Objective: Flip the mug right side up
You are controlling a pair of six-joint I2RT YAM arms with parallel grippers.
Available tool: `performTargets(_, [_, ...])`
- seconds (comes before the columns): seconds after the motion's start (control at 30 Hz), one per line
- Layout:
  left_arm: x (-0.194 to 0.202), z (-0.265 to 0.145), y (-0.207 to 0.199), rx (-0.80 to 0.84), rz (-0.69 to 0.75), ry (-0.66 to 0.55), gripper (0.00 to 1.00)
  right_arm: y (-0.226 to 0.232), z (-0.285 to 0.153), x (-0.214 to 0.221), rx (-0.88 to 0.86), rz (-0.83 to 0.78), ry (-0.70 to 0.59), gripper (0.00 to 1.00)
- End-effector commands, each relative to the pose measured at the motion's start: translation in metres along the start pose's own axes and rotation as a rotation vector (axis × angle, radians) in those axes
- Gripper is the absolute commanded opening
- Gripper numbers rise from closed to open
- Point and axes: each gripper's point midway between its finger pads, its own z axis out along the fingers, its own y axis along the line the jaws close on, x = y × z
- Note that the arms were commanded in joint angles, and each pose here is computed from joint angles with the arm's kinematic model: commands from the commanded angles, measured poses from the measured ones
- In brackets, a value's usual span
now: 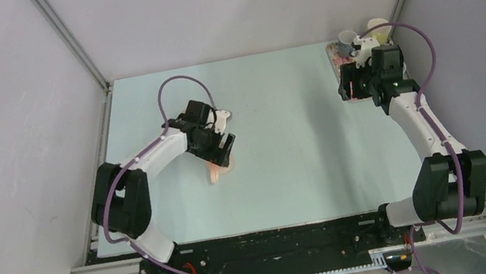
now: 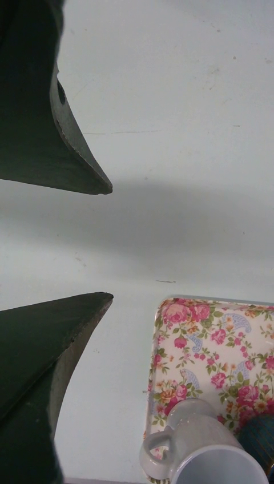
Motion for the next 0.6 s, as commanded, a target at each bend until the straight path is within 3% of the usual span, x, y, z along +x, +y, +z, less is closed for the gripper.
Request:
performTargets(0.0, [-0.034, -0.010, -0.009, 0.055, 0.052, -0.081, 0.01, 0.008, -0.007, -0.018, -0.027, -0.041, -0.072, 0.69])
performTargets(0.33, [-0.090, -0.072, -0.031, 0.136, 0.095, -0.284, 0.00, 0.015, -0.015, -0.025, -0.104, -0.020, -0.106, 0.68])
performTargets(0.57, [-0.148, -0.129, -0.062, 0.295, 0.132, -0.470, 0.00, 0.063, -0.037, -0.049, -0.309, -0.040, -0.198, 0.68])
